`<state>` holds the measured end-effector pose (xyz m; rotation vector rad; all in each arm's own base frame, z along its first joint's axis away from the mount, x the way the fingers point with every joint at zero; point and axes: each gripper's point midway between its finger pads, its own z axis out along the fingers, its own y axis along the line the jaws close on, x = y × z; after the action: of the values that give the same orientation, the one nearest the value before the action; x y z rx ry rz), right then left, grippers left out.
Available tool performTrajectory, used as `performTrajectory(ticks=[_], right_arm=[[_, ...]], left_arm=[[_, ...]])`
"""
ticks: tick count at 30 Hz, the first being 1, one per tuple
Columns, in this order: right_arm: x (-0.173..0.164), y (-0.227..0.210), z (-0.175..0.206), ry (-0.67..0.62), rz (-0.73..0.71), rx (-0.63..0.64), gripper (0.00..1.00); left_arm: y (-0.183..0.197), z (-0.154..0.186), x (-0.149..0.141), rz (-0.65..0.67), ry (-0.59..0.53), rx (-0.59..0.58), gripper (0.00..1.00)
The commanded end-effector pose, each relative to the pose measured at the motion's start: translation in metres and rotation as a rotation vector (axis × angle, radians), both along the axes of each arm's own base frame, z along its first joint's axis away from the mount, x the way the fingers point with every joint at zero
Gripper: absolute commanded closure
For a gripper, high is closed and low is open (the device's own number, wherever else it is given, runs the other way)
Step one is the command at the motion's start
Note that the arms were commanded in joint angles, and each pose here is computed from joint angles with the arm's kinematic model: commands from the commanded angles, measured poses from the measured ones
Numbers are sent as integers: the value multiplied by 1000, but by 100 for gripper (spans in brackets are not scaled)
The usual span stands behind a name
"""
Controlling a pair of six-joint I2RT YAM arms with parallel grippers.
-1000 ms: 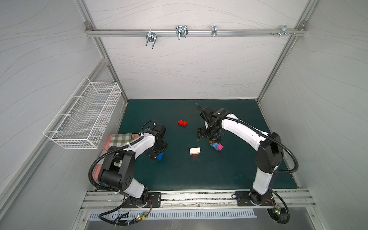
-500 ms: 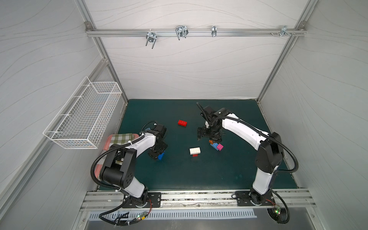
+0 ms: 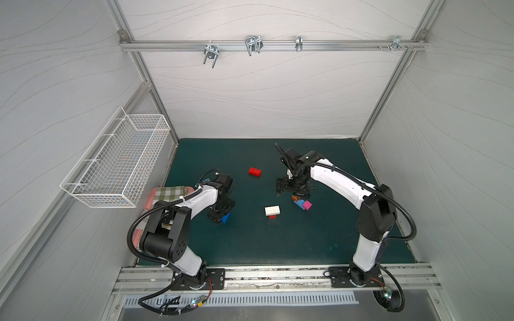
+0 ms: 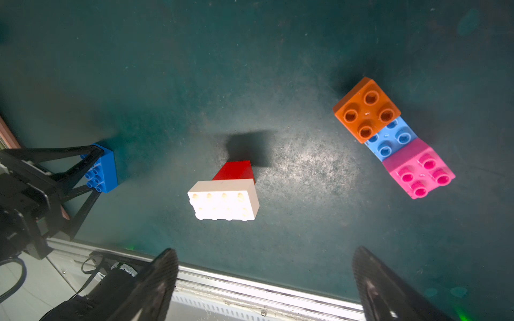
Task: Assemble a carrot with lego
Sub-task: Pick up the lego brick from the center of the board.
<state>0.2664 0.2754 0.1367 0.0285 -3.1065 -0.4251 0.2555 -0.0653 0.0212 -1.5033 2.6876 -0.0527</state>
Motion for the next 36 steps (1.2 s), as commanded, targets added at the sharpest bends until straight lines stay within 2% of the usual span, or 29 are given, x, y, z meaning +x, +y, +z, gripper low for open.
performTrajectory(ticks=[1, 4, 10, 13, 18, 26, 36], right_arm=[[-3, -4, 11, -15, 0, 25, 1], [-3, -5, 12, -18, -1, 27, 1], [-4, -8, 11, -21, -6, 30, 1], [-4, -13, 8, -20, -13, 30, 1], [-5, -23, 4, -19, -29, 63, 1], [-13, -37, 4, -5, -53, 156, 1], [-24, -62, 7, 38, -98, 385, 1]], left_arm=[[0, 3, 3, 31, 7, -4, 23], [0, 3, 1, 32, 15, -1, 25], [-1, 6, 2, 15, 12, -4, 41], [-4, 17, 6, -24, 1, 6, 45], [-28, 48, 13, -181, -39, 38, 53], [-103, 107, 23, -504, -159, 77, 59], [-173, 114, 15, -741, -135, 37, 63]])
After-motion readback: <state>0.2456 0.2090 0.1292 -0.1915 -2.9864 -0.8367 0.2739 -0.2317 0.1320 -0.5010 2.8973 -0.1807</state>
